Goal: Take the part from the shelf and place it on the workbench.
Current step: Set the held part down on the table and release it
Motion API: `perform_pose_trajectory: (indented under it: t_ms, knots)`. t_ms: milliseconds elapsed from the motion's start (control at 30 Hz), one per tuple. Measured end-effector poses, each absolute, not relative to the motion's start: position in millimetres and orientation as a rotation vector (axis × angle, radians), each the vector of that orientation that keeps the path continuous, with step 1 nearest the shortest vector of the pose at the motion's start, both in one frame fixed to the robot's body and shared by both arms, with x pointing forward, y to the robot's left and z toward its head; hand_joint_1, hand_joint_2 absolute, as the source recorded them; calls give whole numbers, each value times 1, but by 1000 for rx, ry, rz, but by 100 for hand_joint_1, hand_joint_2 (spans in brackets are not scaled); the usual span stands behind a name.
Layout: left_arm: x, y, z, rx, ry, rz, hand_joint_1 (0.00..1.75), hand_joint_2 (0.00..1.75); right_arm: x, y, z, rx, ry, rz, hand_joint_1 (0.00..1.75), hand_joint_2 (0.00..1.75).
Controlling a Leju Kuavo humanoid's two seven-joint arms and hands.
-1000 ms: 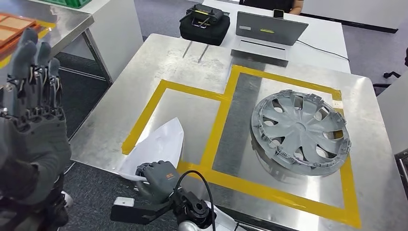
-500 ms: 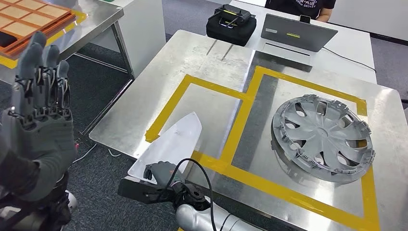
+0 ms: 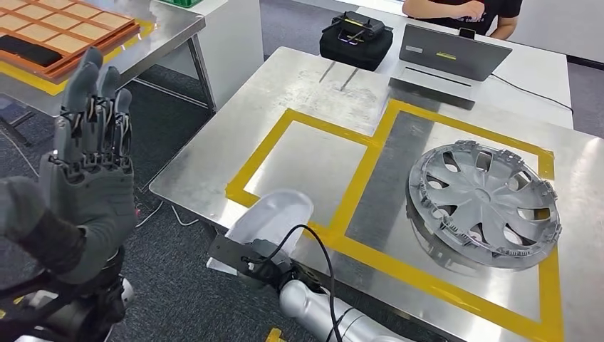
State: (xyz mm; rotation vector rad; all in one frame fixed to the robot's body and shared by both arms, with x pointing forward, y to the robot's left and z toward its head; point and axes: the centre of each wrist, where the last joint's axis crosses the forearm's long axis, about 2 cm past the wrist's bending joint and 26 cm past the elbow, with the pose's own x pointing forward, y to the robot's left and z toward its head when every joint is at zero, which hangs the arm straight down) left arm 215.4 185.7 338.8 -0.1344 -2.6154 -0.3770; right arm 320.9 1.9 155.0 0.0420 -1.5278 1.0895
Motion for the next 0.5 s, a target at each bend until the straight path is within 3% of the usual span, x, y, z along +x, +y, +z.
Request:
perform_pose_trajectory:
  t_ms: [500]
  knots:
    - [211,185,315,-86,-2582,-388,0,0,343,-24,153,-23,-1458,881,175,175]
